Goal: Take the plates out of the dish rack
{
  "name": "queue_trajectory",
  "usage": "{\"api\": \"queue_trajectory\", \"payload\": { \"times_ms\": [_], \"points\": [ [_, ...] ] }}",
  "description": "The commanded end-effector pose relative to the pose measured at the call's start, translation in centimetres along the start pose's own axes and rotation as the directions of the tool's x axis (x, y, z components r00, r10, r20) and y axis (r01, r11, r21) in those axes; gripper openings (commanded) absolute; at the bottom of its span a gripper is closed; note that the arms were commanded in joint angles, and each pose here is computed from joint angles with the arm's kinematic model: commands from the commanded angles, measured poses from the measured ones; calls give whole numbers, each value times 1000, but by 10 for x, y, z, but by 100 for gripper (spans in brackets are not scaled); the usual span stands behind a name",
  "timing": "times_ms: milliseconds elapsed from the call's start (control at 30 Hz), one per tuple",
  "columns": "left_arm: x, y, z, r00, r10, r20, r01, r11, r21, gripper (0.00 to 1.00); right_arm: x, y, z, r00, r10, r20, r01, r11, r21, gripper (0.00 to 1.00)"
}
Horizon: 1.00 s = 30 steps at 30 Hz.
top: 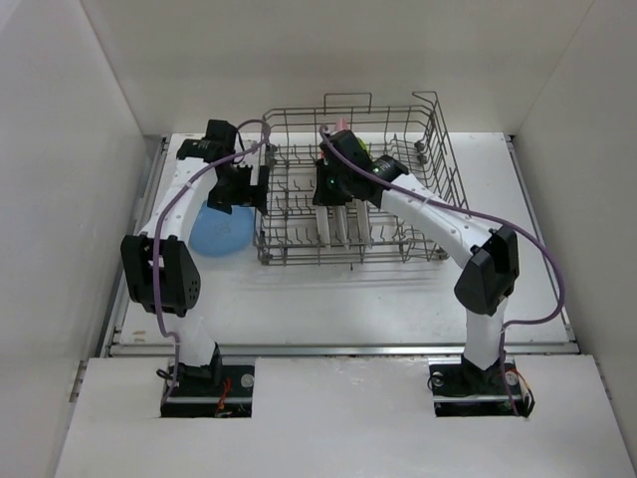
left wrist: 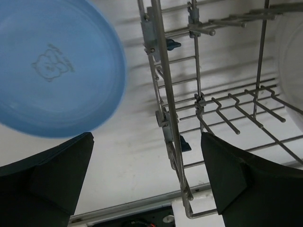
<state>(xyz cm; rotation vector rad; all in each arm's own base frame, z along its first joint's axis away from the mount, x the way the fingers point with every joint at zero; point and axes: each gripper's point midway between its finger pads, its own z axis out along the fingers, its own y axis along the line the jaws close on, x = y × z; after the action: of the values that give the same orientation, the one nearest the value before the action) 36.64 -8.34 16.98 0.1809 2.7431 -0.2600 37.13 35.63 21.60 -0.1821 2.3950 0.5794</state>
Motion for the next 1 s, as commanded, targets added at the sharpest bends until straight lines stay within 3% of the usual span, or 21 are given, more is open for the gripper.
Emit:
{"api": "queue_trajectory", "payload": {
  "times_ms": [0, 200, 233, 533, 633, 800, 967],
  "points": [
    [9, -18, 4, 998, 8, -57, -2, 993, 115, 94, -65, 20, -35, 958, -194, 211, 200, 980, -9, 0],
    [12, -25, 16, 994, 0, -112, 18, 986, 165, 66, -108, 33, -78, 926, -168, 339, 180, 984, -3, 0],
    [10, -25, 17, 993, -1, -117, 20, 986, 165, 56, -119, 39, -94, 912, -156, 380, 177, 984, -21, 0],
    [-4, -32, 27, 989, 13, -145, 18, 977, 212, 2, -145, 47, -131, 853, -147, 501, 192, 981, -39, 0],
    [-12, -30, 30, 989, 12, -148, 18, 979, 201, 0, -151, 43, -139, 838, -150, 525, 185, 983, -14, 0],
    [-15, -23, 35, 982, 129, -139, -120, 990, 68, 0, -177, 37, -160, 793, -127, 596, 126, 991, 44, 0],
    [-18, -21, 34, 973, 213, -86, -217, 976, -29, 0, -163, 8, -120, 848, -130, 514, 72, 989, 131, 0]
  ]
}}
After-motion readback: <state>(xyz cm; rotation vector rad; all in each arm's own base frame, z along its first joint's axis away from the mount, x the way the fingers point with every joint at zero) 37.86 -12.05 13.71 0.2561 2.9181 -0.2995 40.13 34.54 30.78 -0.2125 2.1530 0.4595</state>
